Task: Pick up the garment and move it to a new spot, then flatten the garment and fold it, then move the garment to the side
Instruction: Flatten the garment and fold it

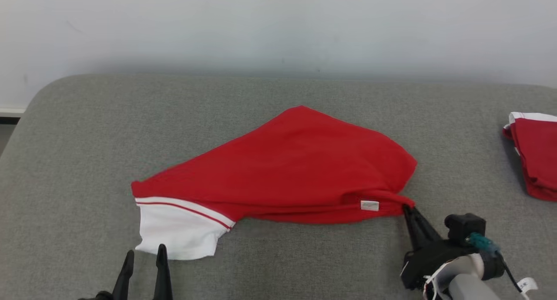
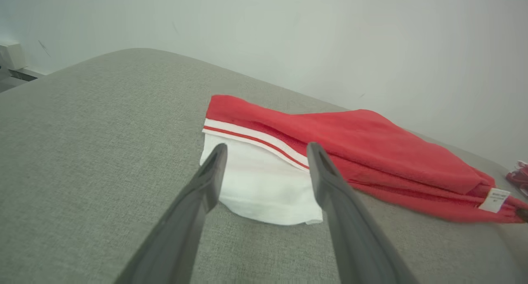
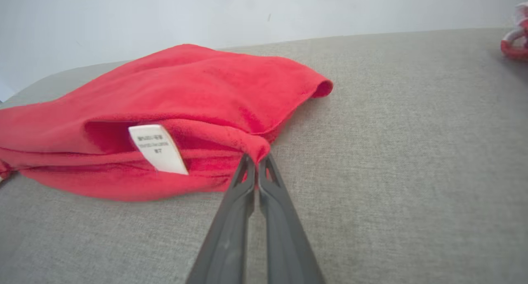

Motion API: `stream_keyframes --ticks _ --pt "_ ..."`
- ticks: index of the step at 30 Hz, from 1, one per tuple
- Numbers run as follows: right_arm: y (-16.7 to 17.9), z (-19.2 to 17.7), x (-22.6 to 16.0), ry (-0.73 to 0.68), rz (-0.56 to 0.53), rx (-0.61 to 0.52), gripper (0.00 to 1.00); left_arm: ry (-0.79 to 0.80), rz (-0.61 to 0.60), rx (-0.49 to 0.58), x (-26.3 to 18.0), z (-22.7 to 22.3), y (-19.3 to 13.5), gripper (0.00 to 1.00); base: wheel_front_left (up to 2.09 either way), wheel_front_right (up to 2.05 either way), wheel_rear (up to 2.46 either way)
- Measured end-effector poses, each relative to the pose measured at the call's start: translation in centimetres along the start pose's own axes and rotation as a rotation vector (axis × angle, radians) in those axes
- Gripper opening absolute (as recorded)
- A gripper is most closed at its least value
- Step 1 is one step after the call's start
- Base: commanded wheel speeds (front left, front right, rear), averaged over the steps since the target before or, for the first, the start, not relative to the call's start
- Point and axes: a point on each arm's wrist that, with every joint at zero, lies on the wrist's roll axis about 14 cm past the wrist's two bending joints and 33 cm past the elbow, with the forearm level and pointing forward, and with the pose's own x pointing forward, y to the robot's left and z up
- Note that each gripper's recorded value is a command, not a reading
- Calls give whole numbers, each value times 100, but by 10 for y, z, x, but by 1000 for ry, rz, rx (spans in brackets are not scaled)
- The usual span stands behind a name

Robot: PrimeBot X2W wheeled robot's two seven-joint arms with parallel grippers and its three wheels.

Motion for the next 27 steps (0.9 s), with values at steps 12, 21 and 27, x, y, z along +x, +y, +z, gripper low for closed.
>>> stream_keyframes --ticks 12,21,27 --pt "-55 4 -40 -51 -132 -42 0 373 12 17 14 -93 2 100 0 0 0" --pt "-53 0 -42 -40 -125 -49 0 448 -1 24 18 -109 4 0 0 0 0" --pt "-56 22 -48 -118 -138 -14 0 237 -80 -235 39 -57 -36 0 0 0 0"
